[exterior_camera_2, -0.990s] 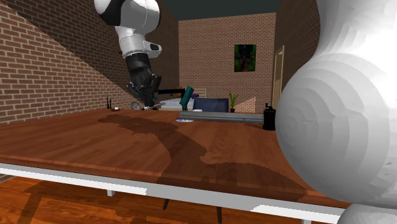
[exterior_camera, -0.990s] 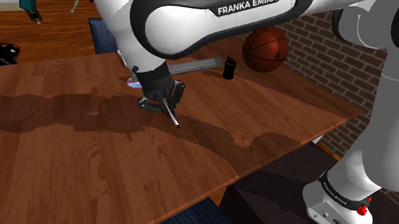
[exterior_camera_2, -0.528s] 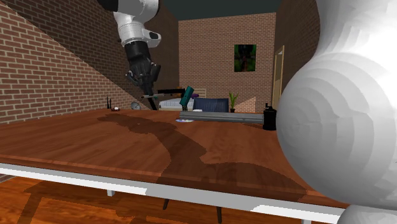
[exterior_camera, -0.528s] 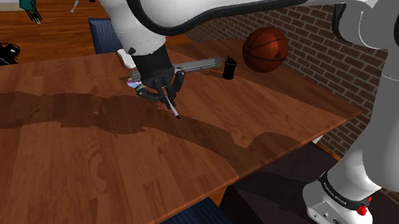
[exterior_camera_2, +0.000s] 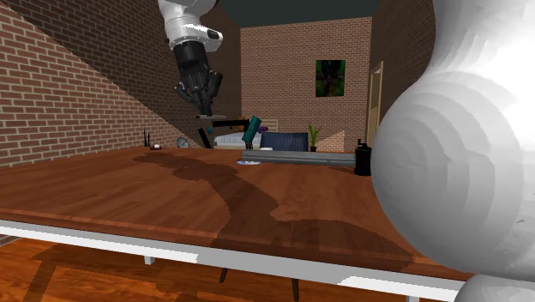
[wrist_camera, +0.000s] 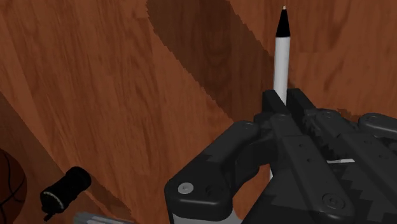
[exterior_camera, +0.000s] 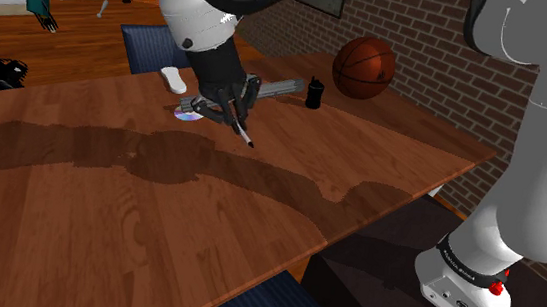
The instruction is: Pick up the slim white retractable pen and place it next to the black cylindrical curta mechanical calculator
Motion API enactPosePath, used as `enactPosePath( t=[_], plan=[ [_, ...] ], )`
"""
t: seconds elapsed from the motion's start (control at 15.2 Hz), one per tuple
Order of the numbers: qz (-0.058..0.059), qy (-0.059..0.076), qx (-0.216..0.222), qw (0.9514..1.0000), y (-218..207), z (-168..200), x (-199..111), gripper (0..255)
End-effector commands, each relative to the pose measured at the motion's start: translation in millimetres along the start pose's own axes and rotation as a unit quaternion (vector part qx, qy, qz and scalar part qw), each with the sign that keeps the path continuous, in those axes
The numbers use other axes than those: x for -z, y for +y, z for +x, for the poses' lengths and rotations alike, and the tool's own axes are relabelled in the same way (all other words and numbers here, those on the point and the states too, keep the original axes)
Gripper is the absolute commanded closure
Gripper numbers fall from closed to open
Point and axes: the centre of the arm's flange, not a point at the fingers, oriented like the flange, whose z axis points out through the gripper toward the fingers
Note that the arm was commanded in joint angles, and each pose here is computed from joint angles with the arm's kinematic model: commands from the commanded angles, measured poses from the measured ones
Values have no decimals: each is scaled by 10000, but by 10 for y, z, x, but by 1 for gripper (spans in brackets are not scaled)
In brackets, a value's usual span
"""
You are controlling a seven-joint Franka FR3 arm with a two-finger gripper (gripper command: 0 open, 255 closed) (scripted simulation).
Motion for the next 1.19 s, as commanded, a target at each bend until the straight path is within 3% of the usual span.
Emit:
enactPosePath(
  t=[0.0,1.12],
  plan=[
    [-2,-2,0,10000,231,39,-57,255],
    [-1,-2,0,10000,2354,498,-620,255]
  ],
)
